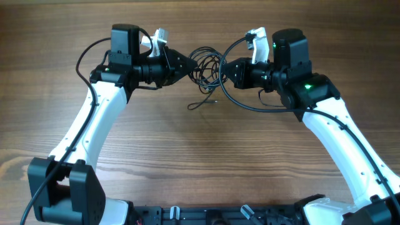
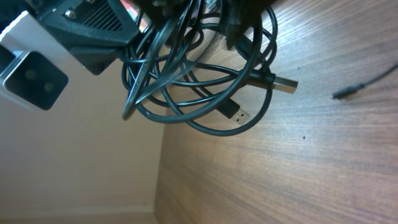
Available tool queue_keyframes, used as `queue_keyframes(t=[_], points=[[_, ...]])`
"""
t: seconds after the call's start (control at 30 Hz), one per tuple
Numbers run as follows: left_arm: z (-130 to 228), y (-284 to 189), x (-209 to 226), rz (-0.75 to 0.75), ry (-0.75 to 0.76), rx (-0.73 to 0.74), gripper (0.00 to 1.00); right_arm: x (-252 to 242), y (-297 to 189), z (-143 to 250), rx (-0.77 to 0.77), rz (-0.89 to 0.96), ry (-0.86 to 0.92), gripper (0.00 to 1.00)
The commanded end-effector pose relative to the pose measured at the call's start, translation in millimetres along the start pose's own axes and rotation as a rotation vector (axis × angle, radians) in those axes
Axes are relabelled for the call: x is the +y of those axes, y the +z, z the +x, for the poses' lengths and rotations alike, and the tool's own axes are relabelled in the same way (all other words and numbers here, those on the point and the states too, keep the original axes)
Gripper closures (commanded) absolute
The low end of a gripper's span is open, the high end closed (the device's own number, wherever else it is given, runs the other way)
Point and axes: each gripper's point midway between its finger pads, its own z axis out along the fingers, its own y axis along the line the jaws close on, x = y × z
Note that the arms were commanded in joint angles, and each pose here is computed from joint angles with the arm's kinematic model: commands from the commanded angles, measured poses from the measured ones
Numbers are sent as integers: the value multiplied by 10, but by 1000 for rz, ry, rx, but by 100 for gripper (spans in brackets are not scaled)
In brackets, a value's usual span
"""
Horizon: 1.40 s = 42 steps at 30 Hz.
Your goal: Untangle cables
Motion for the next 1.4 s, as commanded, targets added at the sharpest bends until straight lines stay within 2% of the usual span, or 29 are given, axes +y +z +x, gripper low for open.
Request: queue_keyframes(t=[0.0,0.03,0.1,0.13,0.23,0.3,0.37,0.4,0.43,0.5,0.57,0.63,0.67,0.73,0.83,0.97,1.03,1.1,1.13,1.2,1.27,1.3,1.37], points=[[-32,-55,-102,12,2,-24,96,78,-16,-18,4,-28,-2,94],[-31,-55,-102,12,1,-24,96,27,-15,-25,-2,1,8,94],[-42,-59,-113,17,-25,-28,96,-312,-48,-20,-33,188,103,92],[-70,-71,-164,40,-31,-32,96,-639,-141,26,-61,372,189,90],[-146,-132,-437,157,7,-29,96,-1016,-342,127,-86,606,254,85],[-198,-148,-517,184,2,-46,96,-1184,-475,174,-114,721,305,92],[-250,-185,-642,229,3,-57,96,-1209,-497,205,-109,739,316,92],[-265,-205,-724,257,26,-60,96,-1166,-459,221,-93,708,320,91],[-252,-191,-773,269,41,-59,96,-1025,-350,229,-56,611,301,84],[-199,-131,-810,270,38,-46,96,-622,-136,166,13,358,131,73],[-194,-95,-817,266,-51,-43,96,-95,-24,127,54,56,-21,51],[-229,-95,-802,260,-133,-53,96,146,-25,101,57,-77,-62,33],[-237,-95,-799,259,-138,-57,96,202,-30,101,60,-108,-68,30],[-234,-93,-799,260,-183,-49,96,427,-74,183,89,-248,-208,23],[-234,-93,-799,262,-263,-39,96,474,-90,216,80,-288,-373,11],[-190,-76,-818,266,-314,-12,96,328,-24,101,32,-171,-434,9],[-84,-55,-865,275,-379,52,96,348,42,95,20,-135,-480,14],[-28,-60,-887,281,-408,91,96,271,166,89,15,-53,-486,28],[-4,-74,-931,295,-401,111,96,155,285,96,22,11,-450,37],[1,-98,-982,314,-370,120,96,-29,360,51,10,99,-365,50],[-89,-147,-955,319,-325,78,96,-345,320,-92,-65,284,-196,85],[-168,-172,-900,310,-293,35,96,-423,274,-145,-97,338,-156,96],[-349,-210,-621,232,-301,-72,96,-344,177,-214,-140,327,-109,96]])
